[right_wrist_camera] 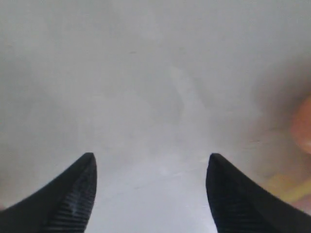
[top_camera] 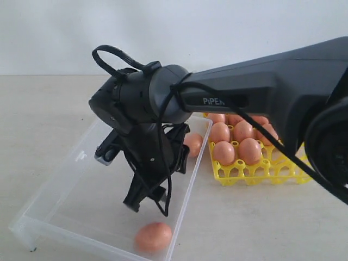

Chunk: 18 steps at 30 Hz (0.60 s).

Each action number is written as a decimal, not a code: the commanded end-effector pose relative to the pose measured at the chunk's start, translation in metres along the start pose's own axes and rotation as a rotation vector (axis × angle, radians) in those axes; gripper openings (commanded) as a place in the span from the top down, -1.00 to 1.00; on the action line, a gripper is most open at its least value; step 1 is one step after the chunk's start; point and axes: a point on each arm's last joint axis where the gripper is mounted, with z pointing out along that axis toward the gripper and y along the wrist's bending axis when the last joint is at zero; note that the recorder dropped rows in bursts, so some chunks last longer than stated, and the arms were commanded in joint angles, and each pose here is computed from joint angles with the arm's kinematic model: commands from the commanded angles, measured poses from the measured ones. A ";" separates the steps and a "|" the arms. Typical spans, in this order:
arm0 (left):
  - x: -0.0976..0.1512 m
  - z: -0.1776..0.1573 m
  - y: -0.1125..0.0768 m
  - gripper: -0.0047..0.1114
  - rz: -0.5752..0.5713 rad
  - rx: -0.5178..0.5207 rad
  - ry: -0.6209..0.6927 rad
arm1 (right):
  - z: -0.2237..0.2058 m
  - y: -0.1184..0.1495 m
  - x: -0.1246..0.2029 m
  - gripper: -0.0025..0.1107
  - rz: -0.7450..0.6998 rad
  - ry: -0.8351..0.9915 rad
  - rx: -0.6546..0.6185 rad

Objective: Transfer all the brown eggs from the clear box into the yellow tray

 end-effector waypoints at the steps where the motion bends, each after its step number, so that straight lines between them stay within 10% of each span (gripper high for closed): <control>1: -0.002 0.000 0.000 0.99 -0.011 0.001 -0.015 | -0.014 -0.026 0.004 -0.14 0.080 -0.041 0.141; 5: -0.002 0.000 0.000 0.99 -0.011 0.001 -0.015 | -0.005 -0.046 0.008 -0.14 0.336 -0.030 0.151; 18: -0.002 0.000 0.000 0.99 -0.011 0.001 -0.015 | 0.004 -0.061 -0.008 -0.14 0.409 -0.221 0.105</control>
